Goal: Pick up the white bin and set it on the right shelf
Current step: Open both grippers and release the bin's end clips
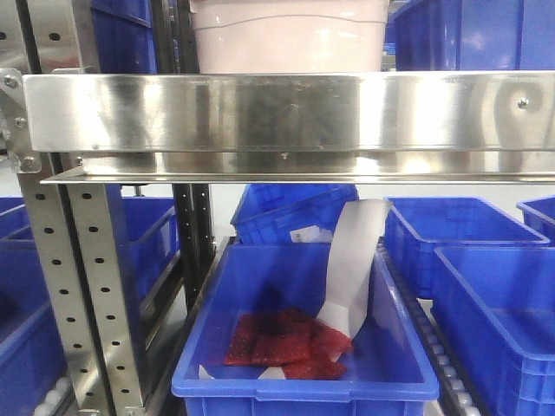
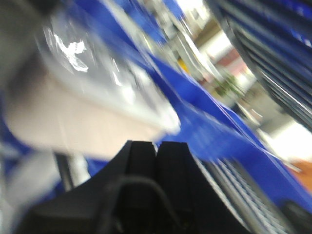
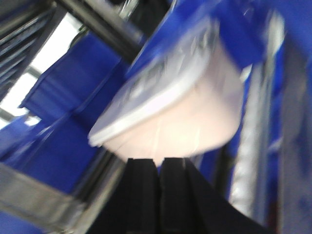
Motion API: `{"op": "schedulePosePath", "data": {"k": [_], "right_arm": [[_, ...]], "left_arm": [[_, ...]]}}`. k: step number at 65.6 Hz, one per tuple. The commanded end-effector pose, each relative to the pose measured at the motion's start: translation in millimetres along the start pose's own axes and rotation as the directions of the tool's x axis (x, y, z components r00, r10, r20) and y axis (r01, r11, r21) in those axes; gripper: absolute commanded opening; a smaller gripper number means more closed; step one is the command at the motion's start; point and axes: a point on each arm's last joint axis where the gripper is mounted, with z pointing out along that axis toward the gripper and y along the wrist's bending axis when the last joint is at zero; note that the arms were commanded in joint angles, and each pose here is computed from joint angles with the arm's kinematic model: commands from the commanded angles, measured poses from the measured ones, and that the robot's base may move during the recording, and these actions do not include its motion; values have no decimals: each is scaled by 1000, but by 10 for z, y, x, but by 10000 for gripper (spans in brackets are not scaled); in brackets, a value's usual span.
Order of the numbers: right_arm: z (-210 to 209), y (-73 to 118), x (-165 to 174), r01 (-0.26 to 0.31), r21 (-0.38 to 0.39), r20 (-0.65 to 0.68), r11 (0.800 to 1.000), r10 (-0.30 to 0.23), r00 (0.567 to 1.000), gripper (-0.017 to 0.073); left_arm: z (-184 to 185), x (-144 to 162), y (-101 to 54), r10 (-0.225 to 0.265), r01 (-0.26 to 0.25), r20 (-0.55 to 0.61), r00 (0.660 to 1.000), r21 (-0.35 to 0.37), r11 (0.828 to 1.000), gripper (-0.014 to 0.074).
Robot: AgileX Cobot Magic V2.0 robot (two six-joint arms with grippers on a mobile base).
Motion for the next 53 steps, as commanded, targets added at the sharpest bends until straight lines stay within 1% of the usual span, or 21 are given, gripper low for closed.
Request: {"op": "schedulePosePath", "data": {"k": [1,3,4,5,7,9,10,11,12,13,17,22,27,29,33,35,39,40,43,48,53], "right_arm": [[-343,494,-162,150,2,121,989,-149,981,67],[-421,572,-162,205,35,137,978,-208,969,67],[-466,615,-159,235,55,146,970,-241,959,67],[-498,641,-159,255,69,154,965,-263,953,67],[-577,703,-149,300,105,171,948,-314,934,67],[-669,773,-136,347,147,193,926,-371,908,67],[-696,783,-123,360,162,198,919,-387,901,67],[-743,817,-120,380,183,211,907,-414,886,67],[-769,825,-107,390,197,216,900,-428,878,67],[-812,855,-104,406,217,230,888,-450,863,67],[-935,915,-64,434,270,269,860,-500,823,67],[-1052,921,20,438,316,300,841,-527,795,67],[-1150,877,139,433,345,304,833,-535,788,67],[-1179,841,203,437,356,293,826,-543,787,67],[-1238,750,340,442,385,272,810,-557,785,67],[-1284,709,412,442,401,268,803,-564,781,67],[-1350,601,562,430,431,259,793,-565,783,67],[-1358,561,611,426,437,250,792,-562,789,67],[-1422,516,722,421,444,245,791,-559,792,67],[-1537,466,931,419,432,230,798,-547,805,67],[-1661,443,1123,424,416,224,805,-542,810,67]], "left_arm": [[-279,-208,-479,127,-129,117,985,14,991,-117],[-326,-201,-550,165,-166,127,978,1,986,-117],[-339,-191,-571,179,-179,132,975,-10,984,-117],[-375,-196,-610,189,-189,144,971,-14,982,-117],[-424,-188,-660,205,-203,167,964,-33,979,-117],[-468,-168,-688,211,-203,194,958,-62,977,-117],[-490,-163,-698,210,-200,205,956,-71,977,-117],[-519,-152,-706,212,-197,219,952,-87,977,-117],[-541,-145,-710,214,-196,229,950,-98,976,-117],[-572,-132,-713,220,-197,240,945,-115,974,-117],[-682,-84,-717,250,-212,267,931,-165,963,-117],[-794,42,-648,292,-236,261,920,-226,945,-117],[-931,180,-589,308,-249,237,921,-249,936,-117],[-971,252,-546,313,-253,220,924,-260,932,-117],[-1098,381,-472,362,-296,195,912,-300,907,-117],[-1180,458,-422,402,-330,180,898,-330,884,-117],[-1331,563,-366,443,-361,170,880,-366,858,-117],[-1359,607,-334,445,-362,163,881,-376,853,-117],[-1485,703,-292,448,-359,164,879,-392,847,-117],[-1659,843,-236,454,-357,166,875,-411,839,-117],[-1856,953,-202,463,-348,194,865,-433,832,-117]]}}
